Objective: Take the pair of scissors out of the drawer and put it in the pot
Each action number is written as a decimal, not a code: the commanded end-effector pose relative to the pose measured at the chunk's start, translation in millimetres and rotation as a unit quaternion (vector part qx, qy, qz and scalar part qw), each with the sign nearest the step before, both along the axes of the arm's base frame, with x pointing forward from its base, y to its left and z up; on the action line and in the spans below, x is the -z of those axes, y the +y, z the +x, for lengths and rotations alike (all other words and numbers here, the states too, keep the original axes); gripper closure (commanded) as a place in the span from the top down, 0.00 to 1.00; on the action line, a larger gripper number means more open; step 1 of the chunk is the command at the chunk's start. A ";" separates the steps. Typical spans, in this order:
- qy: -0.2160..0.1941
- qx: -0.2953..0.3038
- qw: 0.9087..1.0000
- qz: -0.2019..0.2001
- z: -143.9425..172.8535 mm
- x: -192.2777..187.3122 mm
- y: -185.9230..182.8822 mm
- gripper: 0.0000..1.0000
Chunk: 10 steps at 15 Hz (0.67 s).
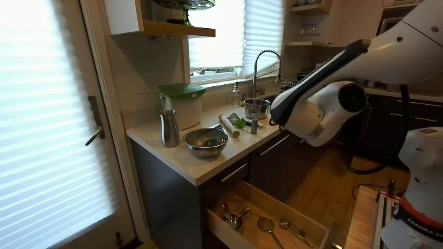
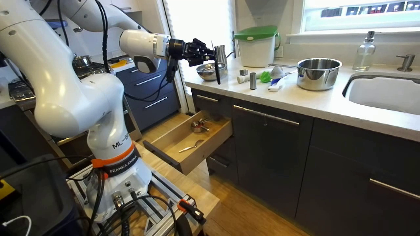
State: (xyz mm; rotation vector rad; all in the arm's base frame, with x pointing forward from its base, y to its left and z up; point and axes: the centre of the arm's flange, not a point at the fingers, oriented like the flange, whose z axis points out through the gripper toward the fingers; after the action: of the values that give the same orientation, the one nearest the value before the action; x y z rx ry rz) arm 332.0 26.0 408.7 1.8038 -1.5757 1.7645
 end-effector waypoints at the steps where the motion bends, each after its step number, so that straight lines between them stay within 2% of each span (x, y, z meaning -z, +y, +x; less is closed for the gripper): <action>1: -0.041 0.023 0.997 0.058 7.5 -77.1 -48.9 0.06; 5: -0.070 0.035 0.991 0.112 12.6 -139.2 -110.2 0.06; 6: -0.068 0.029 0.994 0.086 23.5 -90.9 -92.9 0.26; 8: -0.078 0.035 0.992 0.094 20.3 -112.8 -118.7 0.26; 10: -0.080 0.037 0.991 0.096 20.1 -115.6 -122.1 0.26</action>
State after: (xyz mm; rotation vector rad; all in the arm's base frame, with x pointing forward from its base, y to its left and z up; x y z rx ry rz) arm 352.2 -96.0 524.3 1.6941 -1.9085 1.8186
